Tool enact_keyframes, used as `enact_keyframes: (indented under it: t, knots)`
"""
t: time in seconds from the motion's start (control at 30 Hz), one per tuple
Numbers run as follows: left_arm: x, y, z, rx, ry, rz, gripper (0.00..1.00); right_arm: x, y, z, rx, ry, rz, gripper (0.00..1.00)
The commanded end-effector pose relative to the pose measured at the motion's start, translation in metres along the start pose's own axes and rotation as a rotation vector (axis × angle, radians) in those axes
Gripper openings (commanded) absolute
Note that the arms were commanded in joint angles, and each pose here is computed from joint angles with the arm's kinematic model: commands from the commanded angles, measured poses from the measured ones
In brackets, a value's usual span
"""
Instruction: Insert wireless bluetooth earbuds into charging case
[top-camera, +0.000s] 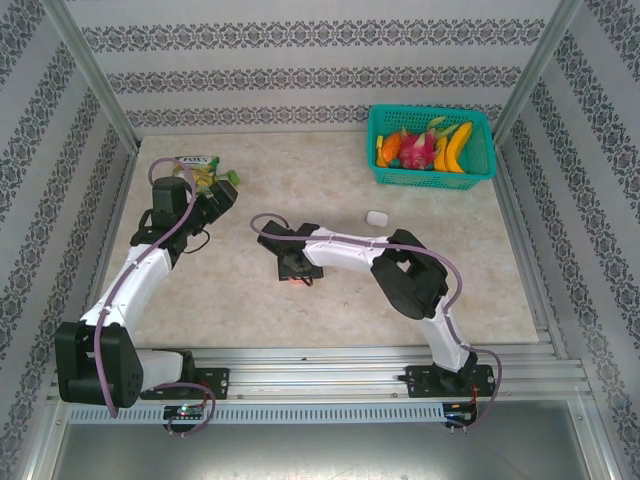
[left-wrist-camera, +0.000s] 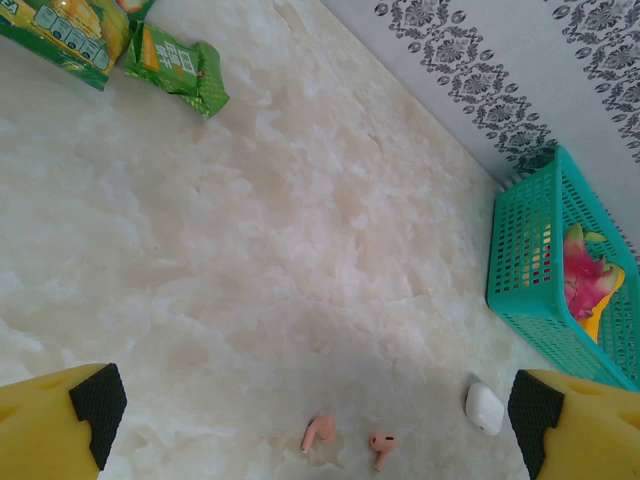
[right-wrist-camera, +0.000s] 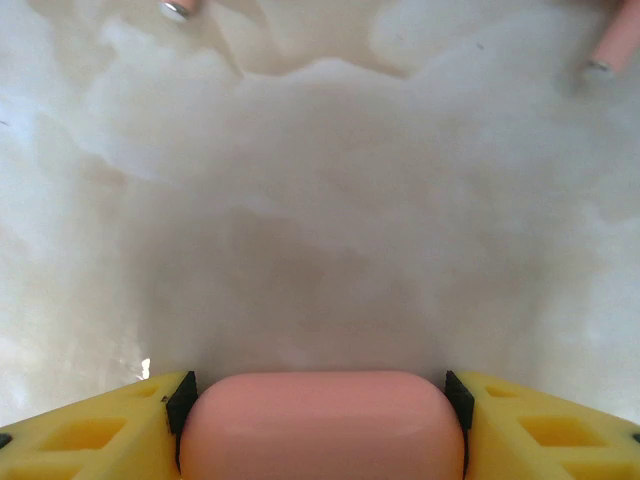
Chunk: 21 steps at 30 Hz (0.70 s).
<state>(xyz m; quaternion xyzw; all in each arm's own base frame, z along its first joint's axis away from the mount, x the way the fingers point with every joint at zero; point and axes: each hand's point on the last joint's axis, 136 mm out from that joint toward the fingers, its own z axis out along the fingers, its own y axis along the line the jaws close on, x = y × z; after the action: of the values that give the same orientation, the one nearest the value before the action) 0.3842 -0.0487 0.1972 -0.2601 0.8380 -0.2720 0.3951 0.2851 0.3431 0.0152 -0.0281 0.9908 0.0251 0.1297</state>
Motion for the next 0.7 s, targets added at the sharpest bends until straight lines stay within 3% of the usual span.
enact_keyframes:
  t: [0.0, 0.3, 0.67]
  knots:
    - [0.003, 0.001, 0.006, 0.027, 0.004, -0.006, 1.0, 0.006, -0.019, -0.009, 0.026, 0.016, 0.056, 0.6]
    - [0.032, 0.0, 0.031, 0.11, 0.096, 0.005, 1.0, -0.012, -0.067, -0.019, 0.02, -0.026, 0.216, 0.59]
    - [0.104, -0.027, 0.061, 0.299, 0.244, 0.07, 1.0, -0.045, -0.122, -0.026, -0.005, -0.072, 0.445, 0.59]
